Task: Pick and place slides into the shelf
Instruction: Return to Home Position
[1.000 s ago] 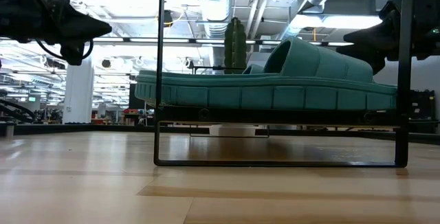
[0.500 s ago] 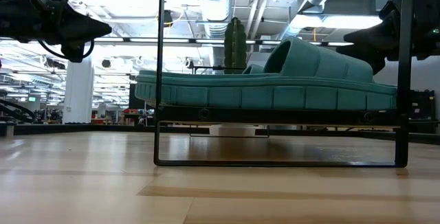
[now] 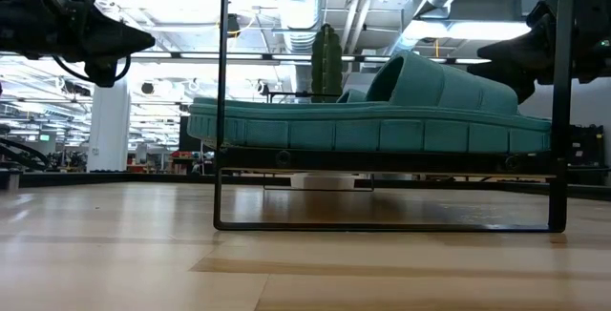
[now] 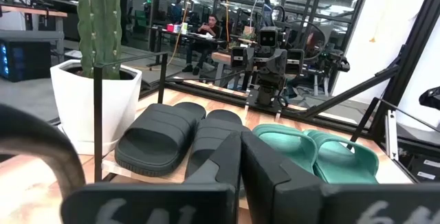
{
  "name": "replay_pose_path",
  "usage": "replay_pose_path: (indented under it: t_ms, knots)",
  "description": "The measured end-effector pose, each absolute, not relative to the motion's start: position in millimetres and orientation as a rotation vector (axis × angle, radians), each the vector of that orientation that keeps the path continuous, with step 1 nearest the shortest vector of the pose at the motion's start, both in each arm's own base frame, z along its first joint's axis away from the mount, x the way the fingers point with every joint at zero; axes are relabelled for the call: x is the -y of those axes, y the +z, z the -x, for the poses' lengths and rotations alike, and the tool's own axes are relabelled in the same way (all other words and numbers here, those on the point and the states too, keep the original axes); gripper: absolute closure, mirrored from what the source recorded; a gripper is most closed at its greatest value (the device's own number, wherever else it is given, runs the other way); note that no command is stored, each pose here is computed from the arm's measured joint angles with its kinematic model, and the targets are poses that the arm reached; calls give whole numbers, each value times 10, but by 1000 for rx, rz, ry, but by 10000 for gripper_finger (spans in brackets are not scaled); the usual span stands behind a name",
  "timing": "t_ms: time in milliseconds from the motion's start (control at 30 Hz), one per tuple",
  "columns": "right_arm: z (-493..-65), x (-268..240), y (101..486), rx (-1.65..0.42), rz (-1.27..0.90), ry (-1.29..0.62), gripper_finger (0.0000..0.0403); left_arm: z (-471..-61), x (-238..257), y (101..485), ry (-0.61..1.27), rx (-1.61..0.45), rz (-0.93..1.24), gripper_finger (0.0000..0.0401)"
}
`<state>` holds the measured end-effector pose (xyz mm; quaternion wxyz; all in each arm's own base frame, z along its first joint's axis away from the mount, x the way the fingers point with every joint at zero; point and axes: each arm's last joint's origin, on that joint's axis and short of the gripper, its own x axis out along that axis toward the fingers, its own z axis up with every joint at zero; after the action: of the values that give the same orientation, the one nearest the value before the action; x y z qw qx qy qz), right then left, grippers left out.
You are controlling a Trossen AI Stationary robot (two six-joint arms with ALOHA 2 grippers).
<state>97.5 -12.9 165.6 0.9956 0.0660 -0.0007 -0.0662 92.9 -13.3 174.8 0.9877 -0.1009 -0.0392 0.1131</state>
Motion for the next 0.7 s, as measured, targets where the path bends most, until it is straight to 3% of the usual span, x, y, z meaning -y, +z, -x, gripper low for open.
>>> replay_pose_path:
  t_ms: [700]
  knots:
    - [-975,129,1655,1,-132,-132,209,-928,132,1750,230,79,197,401]
